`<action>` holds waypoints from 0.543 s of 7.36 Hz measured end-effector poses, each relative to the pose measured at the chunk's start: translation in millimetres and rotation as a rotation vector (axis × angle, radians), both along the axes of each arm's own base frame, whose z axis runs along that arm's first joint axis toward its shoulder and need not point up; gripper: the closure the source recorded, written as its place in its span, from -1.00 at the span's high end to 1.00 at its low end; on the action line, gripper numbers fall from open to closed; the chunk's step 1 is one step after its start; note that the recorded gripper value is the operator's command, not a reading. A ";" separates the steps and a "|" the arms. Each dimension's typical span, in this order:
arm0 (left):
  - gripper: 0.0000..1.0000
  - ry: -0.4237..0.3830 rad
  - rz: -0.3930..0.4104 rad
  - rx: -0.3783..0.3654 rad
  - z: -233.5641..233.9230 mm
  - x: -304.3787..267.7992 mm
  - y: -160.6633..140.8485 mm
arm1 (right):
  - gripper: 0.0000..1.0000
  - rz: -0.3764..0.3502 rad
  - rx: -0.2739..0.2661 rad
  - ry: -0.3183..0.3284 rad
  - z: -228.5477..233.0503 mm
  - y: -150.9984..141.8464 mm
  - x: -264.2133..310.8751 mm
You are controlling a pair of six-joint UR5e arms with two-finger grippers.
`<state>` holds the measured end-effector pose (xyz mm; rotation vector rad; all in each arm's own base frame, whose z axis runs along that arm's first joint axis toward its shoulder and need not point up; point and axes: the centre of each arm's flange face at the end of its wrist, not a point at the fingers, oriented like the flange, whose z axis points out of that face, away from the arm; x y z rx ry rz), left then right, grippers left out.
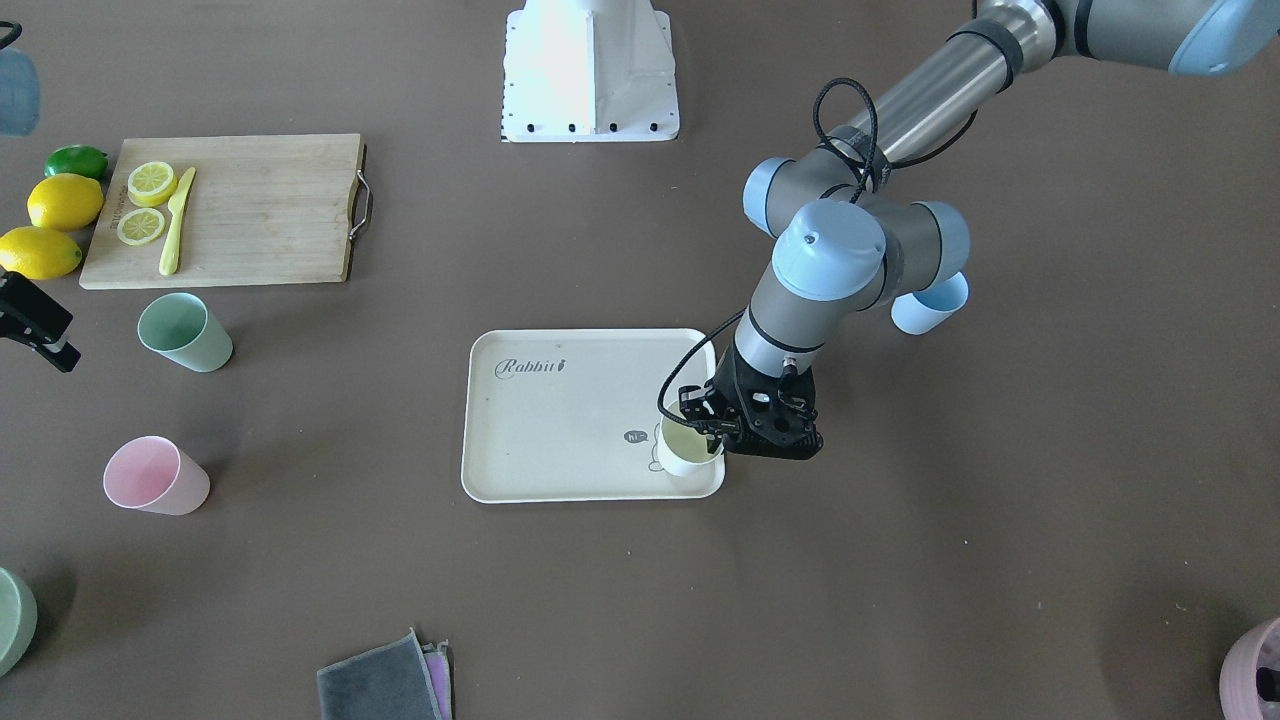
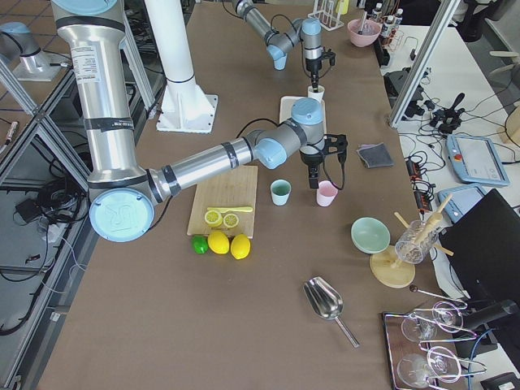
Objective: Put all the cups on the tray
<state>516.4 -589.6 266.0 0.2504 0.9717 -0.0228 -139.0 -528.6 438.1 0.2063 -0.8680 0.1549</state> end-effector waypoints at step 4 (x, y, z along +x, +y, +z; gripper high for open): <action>0.96 0.005 -0.004 0.018 -8.8 -16.9 -9.1 | 1.00 -0.012 -0.022 0.006 14.3 15.8 1.9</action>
